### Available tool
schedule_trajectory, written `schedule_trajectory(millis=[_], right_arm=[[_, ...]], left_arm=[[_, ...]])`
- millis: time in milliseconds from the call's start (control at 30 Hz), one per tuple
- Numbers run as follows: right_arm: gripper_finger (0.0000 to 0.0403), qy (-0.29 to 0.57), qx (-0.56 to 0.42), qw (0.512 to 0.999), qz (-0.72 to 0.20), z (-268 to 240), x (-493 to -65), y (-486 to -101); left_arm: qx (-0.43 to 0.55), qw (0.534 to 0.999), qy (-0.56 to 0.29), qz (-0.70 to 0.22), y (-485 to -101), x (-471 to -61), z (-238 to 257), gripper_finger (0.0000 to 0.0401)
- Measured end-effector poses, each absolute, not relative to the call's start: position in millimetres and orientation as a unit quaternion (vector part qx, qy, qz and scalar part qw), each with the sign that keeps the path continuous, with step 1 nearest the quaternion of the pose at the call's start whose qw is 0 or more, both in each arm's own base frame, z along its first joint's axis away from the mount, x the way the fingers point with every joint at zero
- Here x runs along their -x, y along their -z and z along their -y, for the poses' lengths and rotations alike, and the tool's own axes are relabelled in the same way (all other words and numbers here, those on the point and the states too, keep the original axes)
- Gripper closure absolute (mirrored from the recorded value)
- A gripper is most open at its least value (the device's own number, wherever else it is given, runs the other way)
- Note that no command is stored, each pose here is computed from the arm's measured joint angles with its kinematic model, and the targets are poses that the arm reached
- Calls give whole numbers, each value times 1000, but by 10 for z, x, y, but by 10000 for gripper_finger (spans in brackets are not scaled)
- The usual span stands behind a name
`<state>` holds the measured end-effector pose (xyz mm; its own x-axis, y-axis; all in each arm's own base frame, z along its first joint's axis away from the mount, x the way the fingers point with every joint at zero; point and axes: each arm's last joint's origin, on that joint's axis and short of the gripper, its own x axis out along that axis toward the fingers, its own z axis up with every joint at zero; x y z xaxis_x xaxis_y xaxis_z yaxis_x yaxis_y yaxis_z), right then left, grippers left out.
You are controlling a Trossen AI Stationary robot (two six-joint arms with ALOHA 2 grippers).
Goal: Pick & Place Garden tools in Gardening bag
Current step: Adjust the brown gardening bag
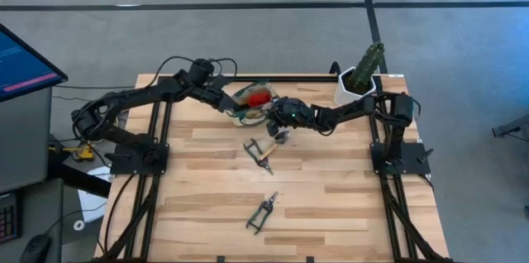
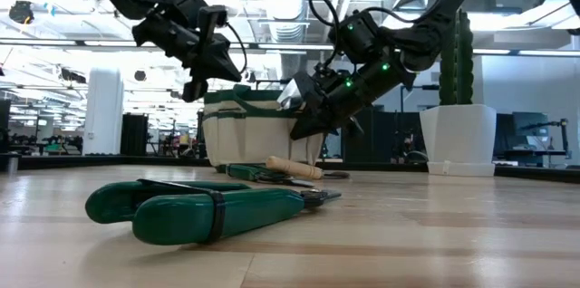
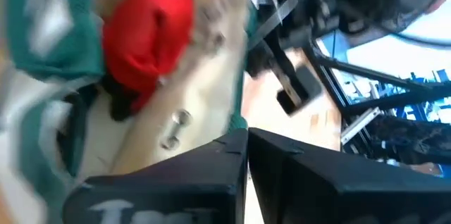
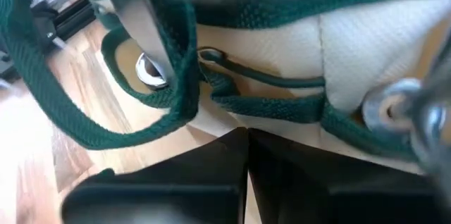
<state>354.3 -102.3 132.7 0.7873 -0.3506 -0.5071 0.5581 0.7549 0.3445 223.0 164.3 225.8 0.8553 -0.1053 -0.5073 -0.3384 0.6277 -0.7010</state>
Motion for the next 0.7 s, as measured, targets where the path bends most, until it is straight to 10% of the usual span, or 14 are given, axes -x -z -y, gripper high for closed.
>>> schedule_trajectory(millis=[700], right_arm=[[403,182,-220,934,-215,699,-3392,-1925]], left_arm=[[360,892,-189,-196,-2379,-1900,-2035,400]])
